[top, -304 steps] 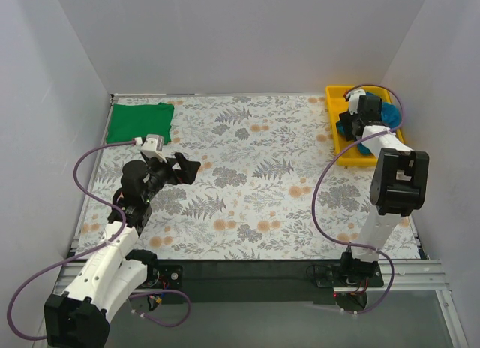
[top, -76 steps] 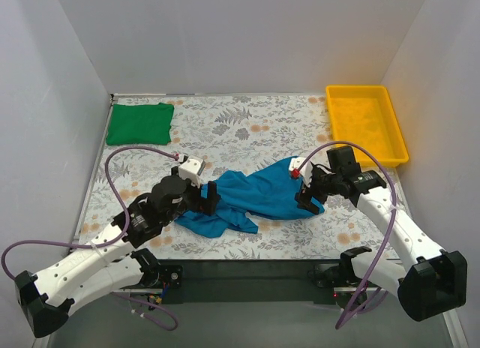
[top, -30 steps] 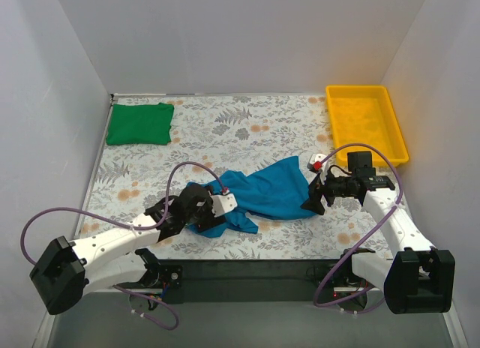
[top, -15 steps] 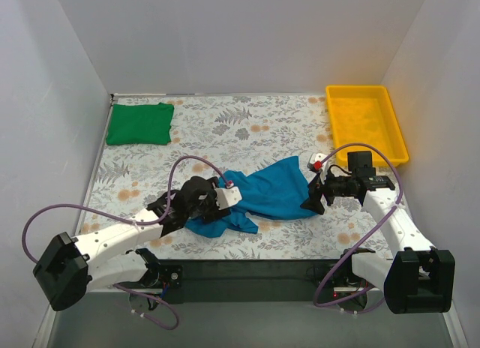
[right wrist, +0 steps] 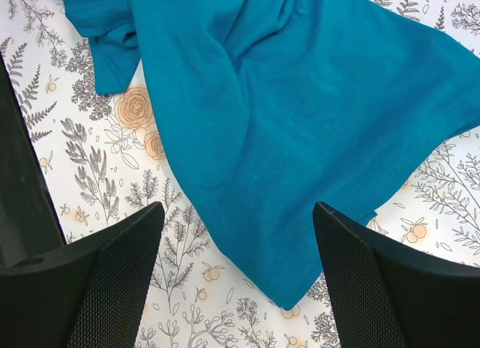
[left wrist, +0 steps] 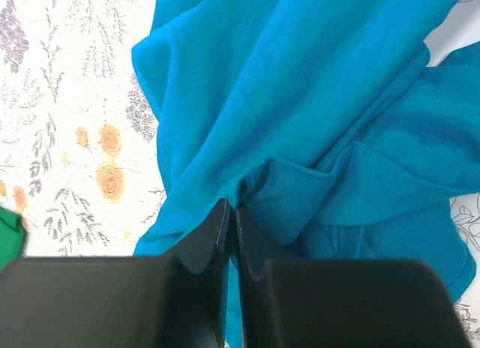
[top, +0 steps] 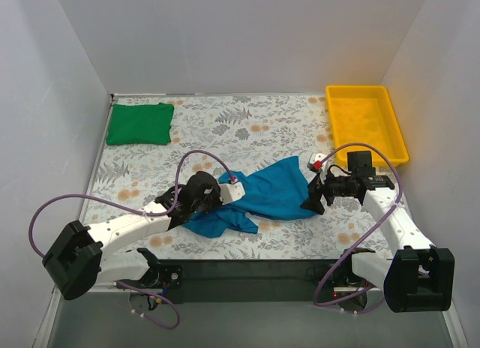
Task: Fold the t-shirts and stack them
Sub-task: Flatten the tshirt out
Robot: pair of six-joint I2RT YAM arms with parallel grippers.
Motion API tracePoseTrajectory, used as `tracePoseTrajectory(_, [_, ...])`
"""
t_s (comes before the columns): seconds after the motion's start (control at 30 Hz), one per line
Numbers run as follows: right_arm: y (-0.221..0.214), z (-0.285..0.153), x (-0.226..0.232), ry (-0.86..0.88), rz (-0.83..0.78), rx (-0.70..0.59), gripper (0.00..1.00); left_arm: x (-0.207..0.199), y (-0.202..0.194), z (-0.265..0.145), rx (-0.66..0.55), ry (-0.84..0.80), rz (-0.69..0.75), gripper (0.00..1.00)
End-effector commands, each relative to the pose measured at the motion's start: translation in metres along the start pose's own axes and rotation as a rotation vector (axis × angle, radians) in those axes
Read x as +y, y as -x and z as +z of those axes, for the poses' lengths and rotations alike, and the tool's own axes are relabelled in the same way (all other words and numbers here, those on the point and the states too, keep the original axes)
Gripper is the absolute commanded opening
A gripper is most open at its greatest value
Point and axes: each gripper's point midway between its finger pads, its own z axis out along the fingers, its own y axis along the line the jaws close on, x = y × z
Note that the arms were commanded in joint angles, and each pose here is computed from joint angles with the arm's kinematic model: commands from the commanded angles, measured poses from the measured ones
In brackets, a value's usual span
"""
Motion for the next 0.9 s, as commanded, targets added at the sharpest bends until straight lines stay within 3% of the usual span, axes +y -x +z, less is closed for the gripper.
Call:
tracePoseTrajectory(0.0, [0.004,0.001,0.001,0.016,-0.009,-0.026,0.87,0.016,0.022,-0.01,-0.075,0.051,-0.016,0.0])
tracePoseTrajectory(0.23, [0.001,0.003,0.002,0.028,0.009,-0.02,0.86,0.032,0.042,-0.048,-0.224,0.148,-0.131,0.0])
tracePoseTrajectory(0.37, [-0.001,0.005,0.0,0.032,0.013,-0.007,0.85,0.045,0.049,-0.078,-0.325,0.238,-0.289,0.0])
tracePoseTrajectory(0.53, [-0.012,0.01,-0.005,0.012,-0.065,0.09,0.83,0.065,0.039,-0.1,-0.364,0.385,-0.476,0.0])
tracePoseTrajectory(0.6, [-0.022,0.011,-0.006,-0.004,-0.106,0.157,0.83,0.077,0.046,-0.117,-0.448,0.447,-0.648,0.0])
tracePoseTrajectory(0.7, [-0.032,0.014,-0.002,-0.003,-0.193,0.244,0.83,0.088,0.055,-0.137,-0.537,0.484,-0.773,0.0])
tracePoseTrajectory(0.87, [-0.034,0.025,0.008,0.033,-0.295,0.317,0.83,0.098,0.055,-0.147,-0.535,0.522,-0.926,0.0])
